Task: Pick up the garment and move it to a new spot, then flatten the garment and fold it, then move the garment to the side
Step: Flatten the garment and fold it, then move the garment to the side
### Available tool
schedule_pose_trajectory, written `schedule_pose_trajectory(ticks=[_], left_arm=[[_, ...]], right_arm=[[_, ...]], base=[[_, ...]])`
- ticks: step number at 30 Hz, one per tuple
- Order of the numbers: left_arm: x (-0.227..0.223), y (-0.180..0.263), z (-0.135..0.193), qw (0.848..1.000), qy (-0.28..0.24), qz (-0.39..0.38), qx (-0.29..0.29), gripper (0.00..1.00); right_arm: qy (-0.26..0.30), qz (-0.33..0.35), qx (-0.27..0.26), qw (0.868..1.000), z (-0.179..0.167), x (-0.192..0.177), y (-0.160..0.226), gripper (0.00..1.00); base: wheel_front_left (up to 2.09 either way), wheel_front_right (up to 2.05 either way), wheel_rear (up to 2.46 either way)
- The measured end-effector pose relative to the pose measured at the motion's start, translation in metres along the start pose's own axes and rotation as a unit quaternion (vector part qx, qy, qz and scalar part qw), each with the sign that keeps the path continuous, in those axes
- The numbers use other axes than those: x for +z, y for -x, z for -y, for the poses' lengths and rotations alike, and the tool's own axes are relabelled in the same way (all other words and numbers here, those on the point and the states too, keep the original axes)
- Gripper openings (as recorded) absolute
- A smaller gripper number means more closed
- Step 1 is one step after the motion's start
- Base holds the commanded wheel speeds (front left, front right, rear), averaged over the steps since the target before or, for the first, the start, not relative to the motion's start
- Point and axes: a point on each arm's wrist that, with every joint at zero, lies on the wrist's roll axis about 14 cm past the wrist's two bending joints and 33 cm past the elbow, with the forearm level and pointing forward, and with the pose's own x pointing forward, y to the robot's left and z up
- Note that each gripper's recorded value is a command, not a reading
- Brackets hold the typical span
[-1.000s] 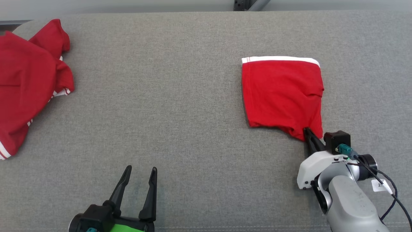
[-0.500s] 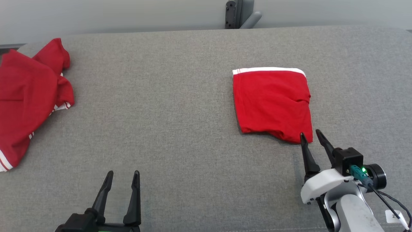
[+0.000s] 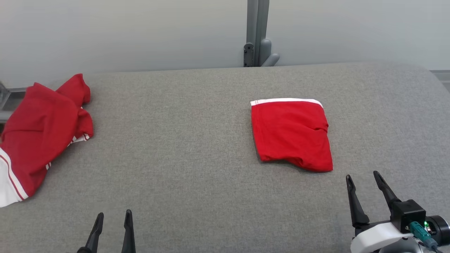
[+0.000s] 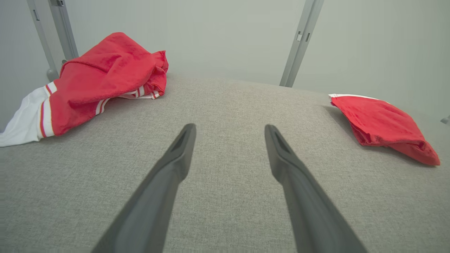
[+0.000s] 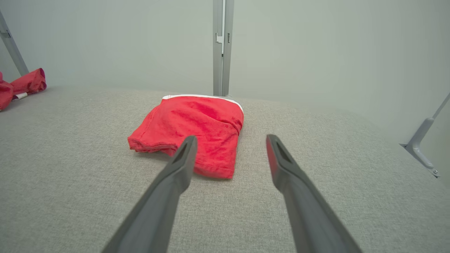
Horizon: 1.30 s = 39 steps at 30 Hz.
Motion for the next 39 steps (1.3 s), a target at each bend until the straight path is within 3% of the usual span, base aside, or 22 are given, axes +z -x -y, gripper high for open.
schedule_pose_trajectory(ticks=[7, 24, 26, 32, 39], left_arm=[[-0.006, 0.002, -0.013, 1.0, -0.003, -0.007, 0.018, 1.0], [-0.017, -0.013, -0.003, 1.0, -0.003, -0.027, -0.003, 1.0], [-0.018, -0.013, -0.003, 1.0, -0.003, -0.028, -0.002, 1.0], [-0.015, -0.026, 0.001, 1.0, 0.002, -0.023, -0.008, 1.0], [-0.025, -0.045, 0.008, 0.999, 0.012, -0.038, -0.019, 1.0]], right_arm=[[-0.002, -0.008, -0.012, 1.0, 0.005, -0.005, 0.006, 1.0], [-0.009, -0.028, -0.03, 0.999, 0.01, -0.018, 0.013, 1.0], [-0.037, -0.028, -0.043, 0.998, 0.016, -0.02, 0.012, 1.0], [-0.076, -0.02, -0.041, 0.996, 0.018, 0.001, -0.037, 1.0], [-0.098, -0.176, -0.028, 0.979, 0.033, -0.023, -0.095, 1.0]], base=[[0.0, 0.0, 0.0], [0.0, 0.0, 0.0], [0.0, 0.0, 0.0], [0.0, 0.0, 0.0], [0.0, 0.0, 0.0]])
